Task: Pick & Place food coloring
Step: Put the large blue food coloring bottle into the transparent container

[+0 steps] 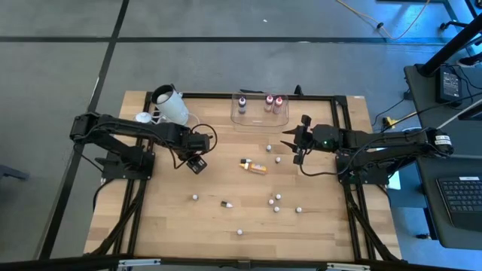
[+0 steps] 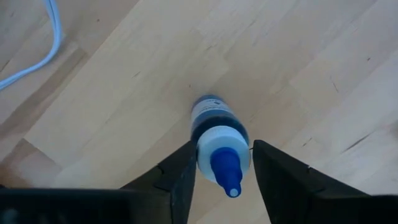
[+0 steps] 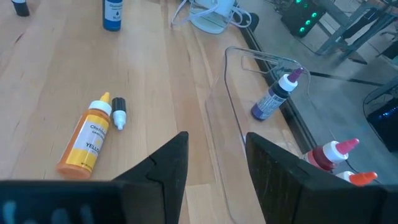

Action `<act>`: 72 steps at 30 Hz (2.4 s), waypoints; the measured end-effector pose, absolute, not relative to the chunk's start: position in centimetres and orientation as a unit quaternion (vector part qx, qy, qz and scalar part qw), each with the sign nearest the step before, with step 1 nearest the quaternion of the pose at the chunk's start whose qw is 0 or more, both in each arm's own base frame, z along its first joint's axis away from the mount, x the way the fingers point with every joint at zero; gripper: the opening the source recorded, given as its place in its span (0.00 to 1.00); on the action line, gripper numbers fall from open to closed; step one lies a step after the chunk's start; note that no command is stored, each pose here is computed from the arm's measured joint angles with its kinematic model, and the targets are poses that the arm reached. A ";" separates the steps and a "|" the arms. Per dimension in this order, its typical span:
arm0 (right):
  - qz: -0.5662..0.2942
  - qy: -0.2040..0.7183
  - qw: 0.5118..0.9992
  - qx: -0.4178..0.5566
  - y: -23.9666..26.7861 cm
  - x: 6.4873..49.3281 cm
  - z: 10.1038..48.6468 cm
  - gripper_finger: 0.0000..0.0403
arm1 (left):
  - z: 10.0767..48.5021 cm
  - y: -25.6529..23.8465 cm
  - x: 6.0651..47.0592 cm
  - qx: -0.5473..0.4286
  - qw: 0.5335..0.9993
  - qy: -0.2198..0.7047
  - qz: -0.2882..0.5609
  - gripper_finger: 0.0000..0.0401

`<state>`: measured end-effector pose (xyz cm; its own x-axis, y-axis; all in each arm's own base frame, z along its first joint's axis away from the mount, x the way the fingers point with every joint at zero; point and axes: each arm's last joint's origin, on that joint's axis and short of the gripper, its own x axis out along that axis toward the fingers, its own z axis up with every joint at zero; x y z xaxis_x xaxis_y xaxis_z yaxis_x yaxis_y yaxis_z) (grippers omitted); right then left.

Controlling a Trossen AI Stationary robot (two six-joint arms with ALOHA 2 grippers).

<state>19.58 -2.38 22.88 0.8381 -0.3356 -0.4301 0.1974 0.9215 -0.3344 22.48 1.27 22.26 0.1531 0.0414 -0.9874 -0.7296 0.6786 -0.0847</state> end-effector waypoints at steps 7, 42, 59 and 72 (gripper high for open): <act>-0.141 0.247 0.948 -0.140 -2.4 19.6 22.9 0.40 | 22.3 1.3 22.5 -0.291 0.701 0.591 0.275 0.33; -0.143 0.237 0.951 -0.138 -2.4 19.7 23.1 0.40 | 32.7 7.1 30.1 -0.154 0.930 0.309 0.130 0.29; -0.142 0.239 0.951 -0.139 -2.4 19.6 23.1 0.40 | 32.3 19.8 38.2 -0.071 0.888 0.406 0.202 0.29; -0.142 0.239 0.951 -0.139 -2.4 19.6 23.1 0.40 | 26.2 23.8 39.5 -0.094 0.833 0.497 0.226 0.30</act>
<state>19.65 -2.38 23.06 0.8459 -0.3359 -0.4143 0.2031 0.9211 -0.3322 39.49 23.85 26.25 0.4039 0.2828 -0.8700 -0.4698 0.8801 0.0680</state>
